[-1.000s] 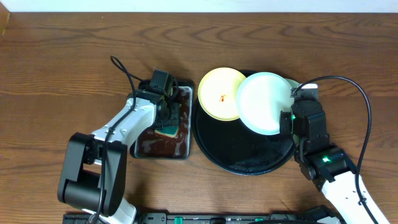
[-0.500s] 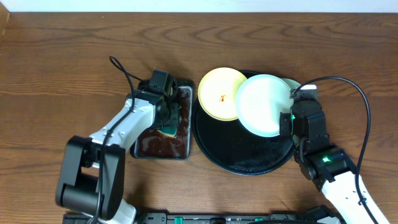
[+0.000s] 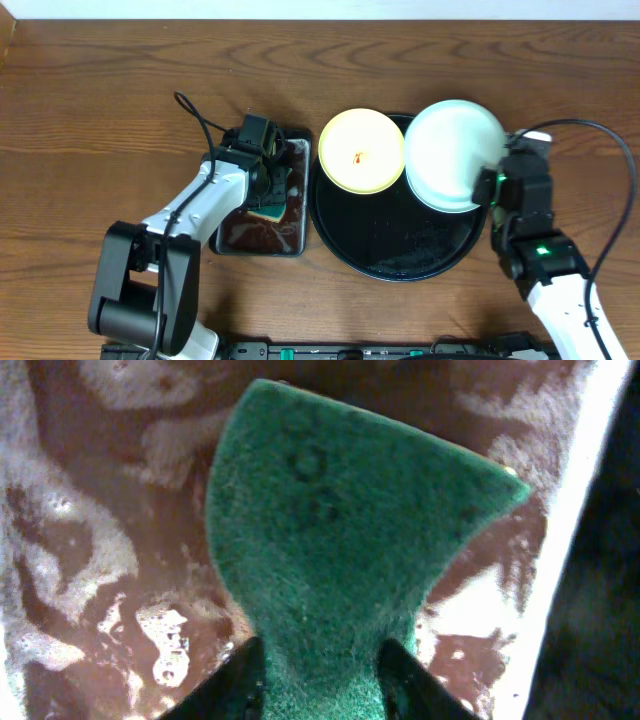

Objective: Clean dirty plates on tray and stack at the side
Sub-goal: 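Carry the pale green plate right and set it beside the tray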

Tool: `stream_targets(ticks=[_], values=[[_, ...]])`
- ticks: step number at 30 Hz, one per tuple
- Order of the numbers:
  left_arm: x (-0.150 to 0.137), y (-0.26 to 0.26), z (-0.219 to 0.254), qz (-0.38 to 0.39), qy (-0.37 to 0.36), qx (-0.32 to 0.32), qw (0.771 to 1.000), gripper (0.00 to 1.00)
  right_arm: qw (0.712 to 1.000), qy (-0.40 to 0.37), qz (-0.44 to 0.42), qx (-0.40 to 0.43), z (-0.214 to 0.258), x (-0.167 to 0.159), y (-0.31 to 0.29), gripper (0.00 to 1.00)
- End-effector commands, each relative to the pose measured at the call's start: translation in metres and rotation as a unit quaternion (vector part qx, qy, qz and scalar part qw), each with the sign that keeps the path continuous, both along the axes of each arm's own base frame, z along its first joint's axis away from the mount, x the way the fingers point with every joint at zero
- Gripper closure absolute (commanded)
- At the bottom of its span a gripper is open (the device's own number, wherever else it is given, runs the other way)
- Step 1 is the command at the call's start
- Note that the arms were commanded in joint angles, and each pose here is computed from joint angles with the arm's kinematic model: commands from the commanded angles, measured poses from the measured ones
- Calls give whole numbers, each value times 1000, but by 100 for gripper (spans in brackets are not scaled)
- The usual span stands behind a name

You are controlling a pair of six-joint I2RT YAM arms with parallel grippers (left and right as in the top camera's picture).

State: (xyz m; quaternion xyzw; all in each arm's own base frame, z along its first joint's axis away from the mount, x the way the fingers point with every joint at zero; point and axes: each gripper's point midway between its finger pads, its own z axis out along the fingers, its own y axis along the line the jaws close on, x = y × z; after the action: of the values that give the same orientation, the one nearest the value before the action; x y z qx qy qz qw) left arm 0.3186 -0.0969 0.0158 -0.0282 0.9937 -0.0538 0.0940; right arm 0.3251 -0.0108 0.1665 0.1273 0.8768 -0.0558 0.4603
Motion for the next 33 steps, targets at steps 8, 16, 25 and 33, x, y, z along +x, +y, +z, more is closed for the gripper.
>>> stream_targets(ticks=[8,16,25,33], values=[[-8,2,-14,-2,19,6,1000,93,974,-22,-126,189,-6,-8,-74,99],[-7,2,-13,-1,17,5,1000,92,985,-38,-11,169,6,-2,-73,99],[-7,2,-13,-1,17,5,1000,92,991,-48,104,62,28,2,-23,99],[-7,2,-13,-2,17,5,1000,83,991,-15,113,-74,24,1,5,99]])
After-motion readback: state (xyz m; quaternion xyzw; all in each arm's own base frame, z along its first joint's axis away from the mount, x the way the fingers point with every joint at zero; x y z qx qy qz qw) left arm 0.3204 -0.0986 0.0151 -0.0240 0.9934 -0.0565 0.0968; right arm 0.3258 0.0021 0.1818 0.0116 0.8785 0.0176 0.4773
